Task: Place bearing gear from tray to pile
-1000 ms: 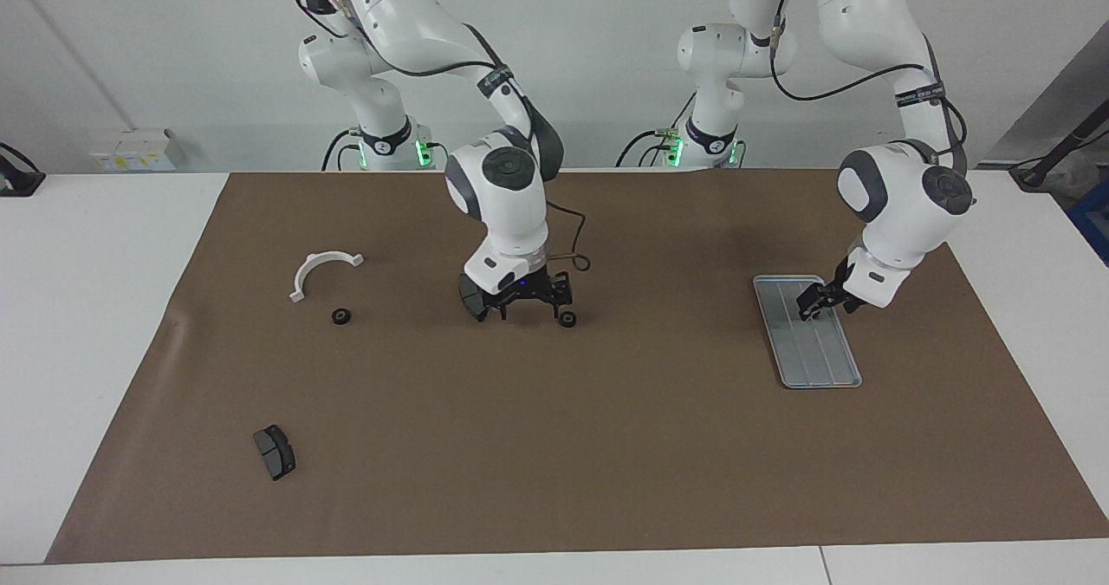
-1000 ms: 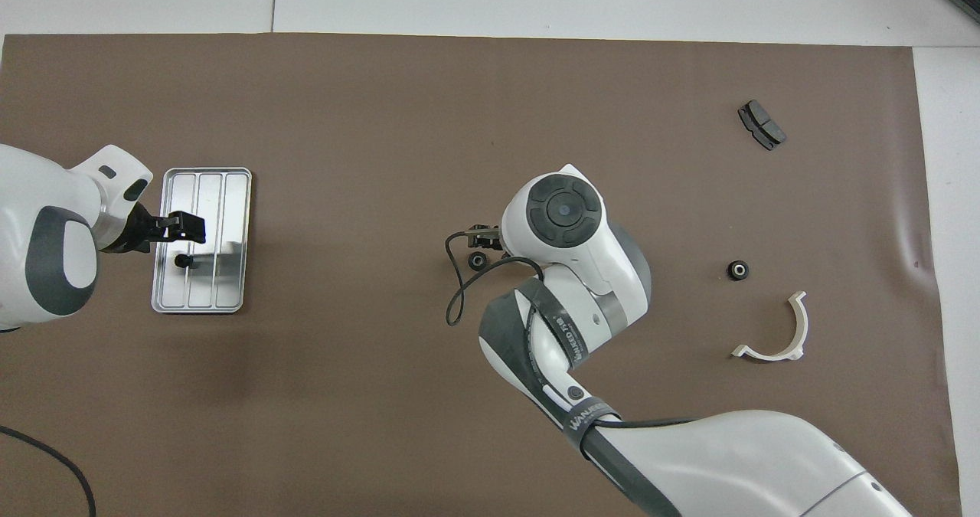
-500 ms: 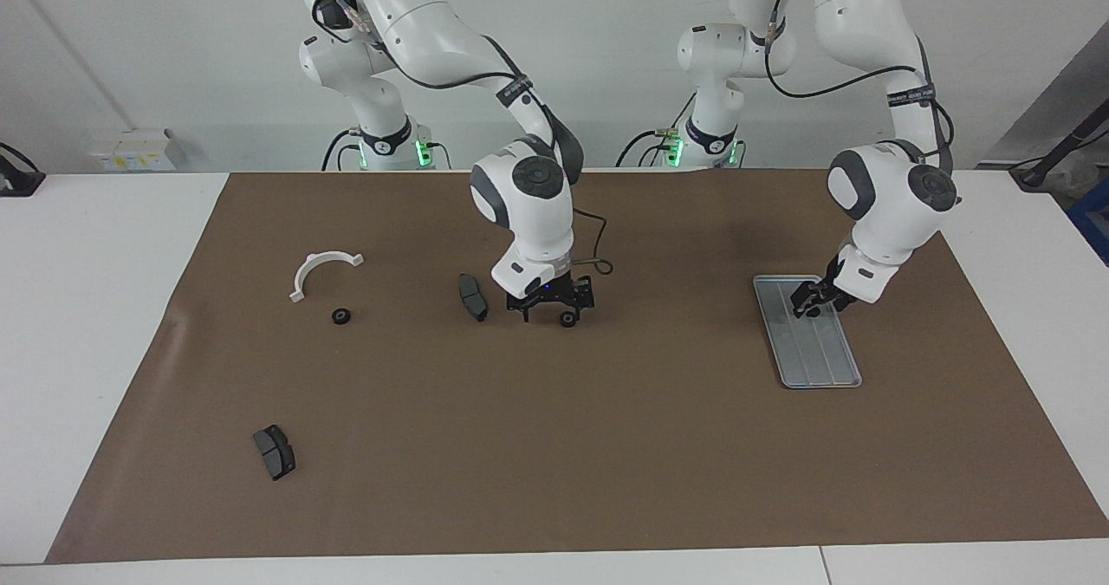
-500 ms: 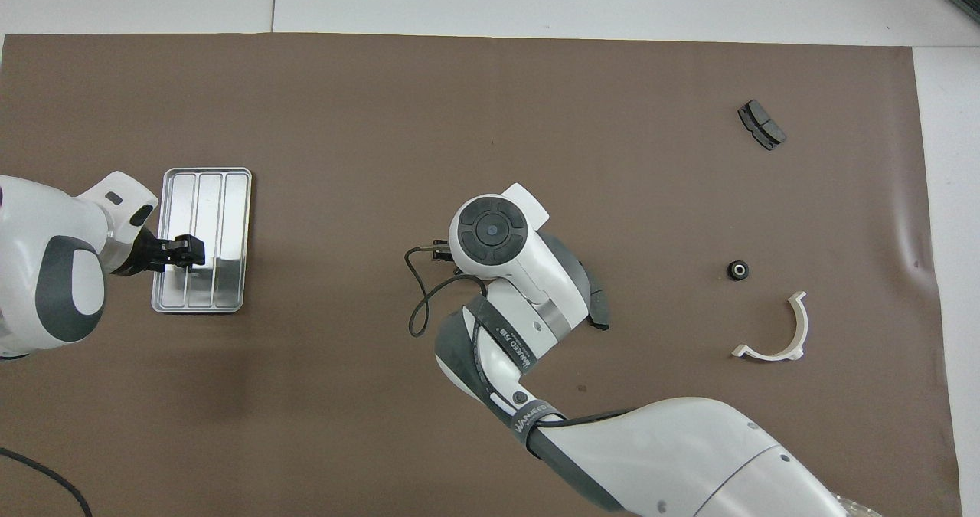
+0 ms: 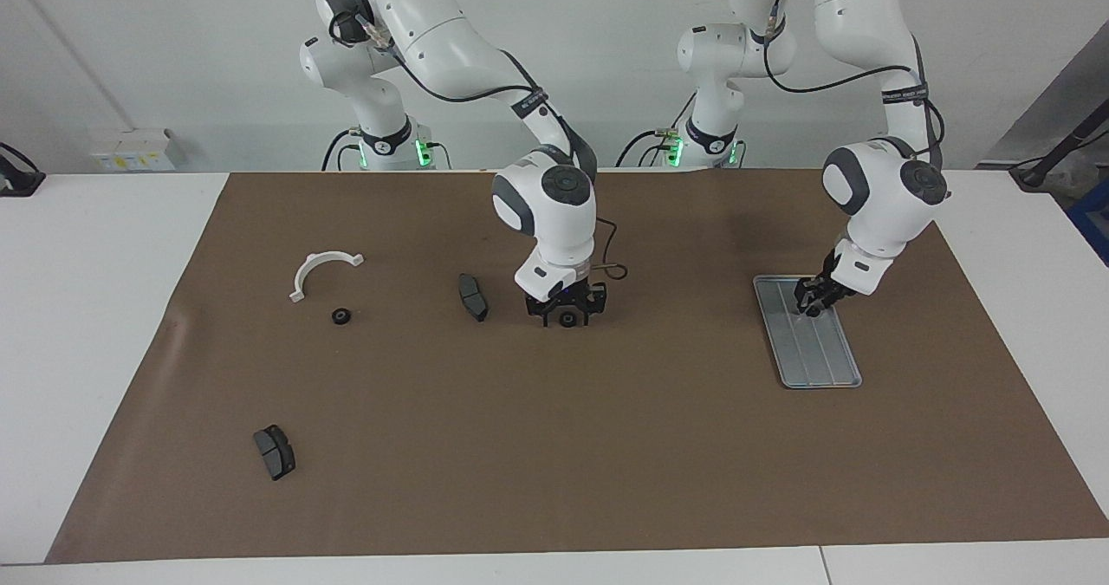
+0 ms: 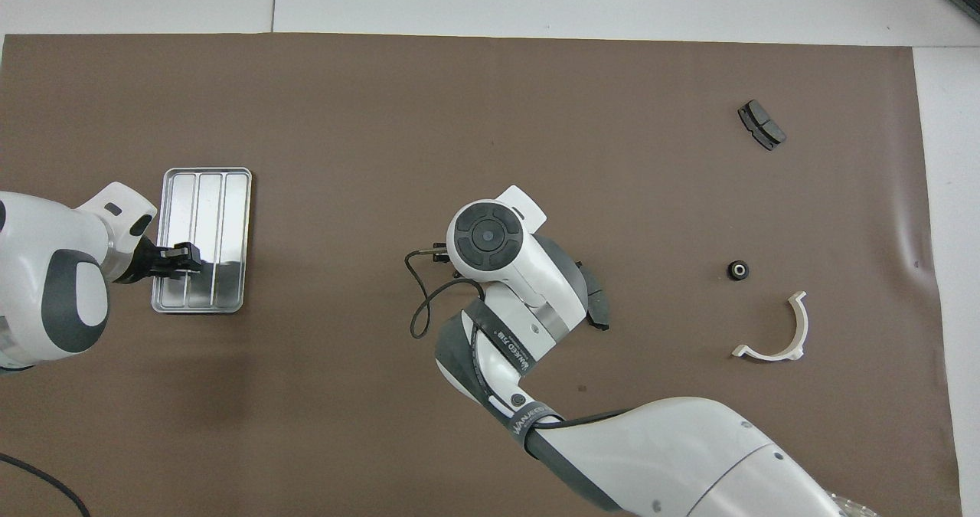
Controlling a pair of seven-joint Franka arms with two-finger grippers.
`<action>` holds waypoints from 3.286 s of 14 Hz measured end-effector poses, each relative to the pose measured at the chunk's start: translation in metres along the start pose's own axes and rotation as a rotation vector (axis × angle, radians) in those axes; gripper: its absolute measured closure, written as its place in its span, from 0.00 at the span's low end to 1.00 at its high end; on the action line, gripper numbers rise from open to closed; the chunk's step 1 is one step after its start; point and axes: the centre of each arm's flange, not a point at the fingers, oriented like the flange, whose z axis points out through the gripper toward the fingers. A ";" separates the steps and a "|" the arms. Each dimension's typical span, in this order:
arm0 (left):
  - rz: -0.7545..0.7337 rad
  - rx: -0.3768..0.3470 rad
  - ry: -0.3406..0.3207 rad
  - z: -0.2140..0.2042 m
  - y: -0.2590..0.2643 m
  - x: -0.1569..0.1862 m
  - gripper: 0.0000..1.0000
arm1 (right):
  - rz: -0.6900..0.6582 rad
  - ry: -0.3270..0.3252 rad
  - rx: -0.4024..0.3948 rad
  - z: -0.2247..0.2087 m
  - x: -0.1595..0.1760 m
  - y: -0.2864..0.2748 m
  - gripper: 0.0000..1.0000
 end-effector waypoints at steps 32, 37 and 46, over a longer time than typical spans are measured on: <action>0.093 -0.020 0.073 0.005 0.425 -0.110 0.70 | -0.049 -0.070 -0.082 -0.018 -0.030 0.294 0.57; 0.063 -0.055 0.128 -0.027 0.420 -0.082 0.14 | -0.046 -0.048 -0.069 -0.034 -0.019 0.287 0.04; 0.107 -0.017 0.033 -0.224 0.208 0.041 0.00 | 0.006 0.019 0.022 -0.075 -0.003 0.158 0.00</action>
